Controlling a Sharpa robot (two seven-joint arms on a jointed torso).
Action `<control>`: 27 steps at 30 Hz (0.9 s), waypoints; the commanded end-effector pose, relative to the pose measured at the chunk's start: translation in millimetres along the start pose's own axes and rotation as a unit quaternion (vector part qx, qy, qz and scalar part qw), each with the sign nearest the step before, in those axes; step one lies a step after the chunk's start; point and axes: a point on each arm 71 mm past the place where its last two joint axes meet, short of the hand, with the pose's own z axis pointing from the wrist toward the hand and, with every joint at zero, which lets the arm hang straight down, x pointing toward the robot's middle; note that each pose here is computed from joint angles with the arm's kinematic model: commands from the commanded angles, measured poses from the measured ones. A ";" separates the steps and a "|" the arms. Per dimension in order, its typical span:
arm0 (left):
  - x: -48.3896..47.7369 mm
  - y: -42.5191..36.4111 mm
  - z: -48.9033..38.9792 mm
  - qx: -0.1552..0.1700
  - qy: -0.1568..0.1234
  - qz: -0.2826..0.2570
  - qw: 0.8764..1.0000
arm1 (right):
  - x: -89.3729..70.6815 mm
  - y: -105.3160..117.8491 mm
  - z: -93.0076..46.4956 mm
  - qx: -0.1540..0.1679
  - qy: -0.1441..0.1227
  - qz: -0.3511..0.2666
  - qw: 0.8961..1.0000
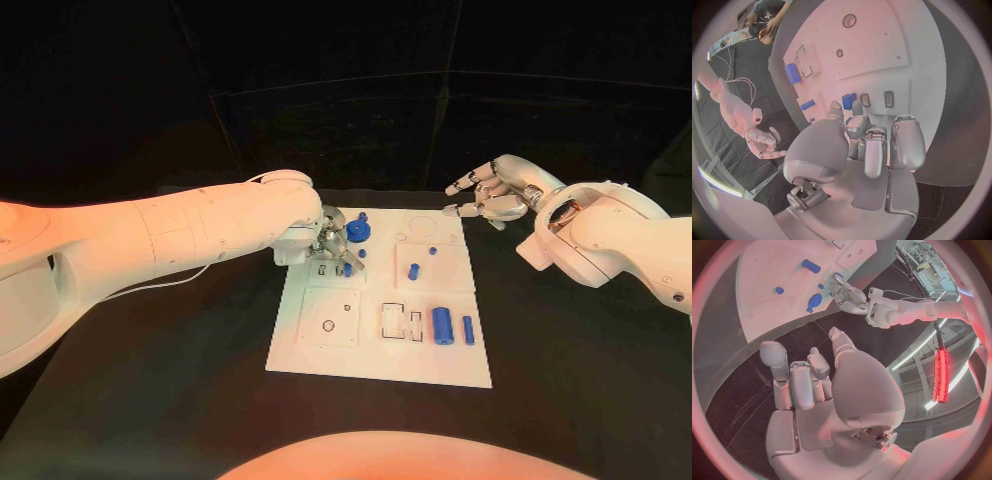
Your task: Assemble the parts on the task board
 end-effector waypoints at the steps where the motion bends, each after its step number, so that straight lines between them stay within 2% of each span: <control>1: 1.2 -0.3 -0.6 -0.001 0.006 0.006 1.000 | 0.0 1.4 0.6 -0.002 0.003 0.001 1.000; 21: 2.6 0.3 -0.6 -0.001 0.008 0.006 1.000 | 0.4 0.9 1.1 0.000 0.006 0.000 1.000; 27: 3.4 0.1 -0.6 0.004 0.014 -0.013 1.000 | 0.6 0.9 1.4 0.001 0.007 0.000 1.000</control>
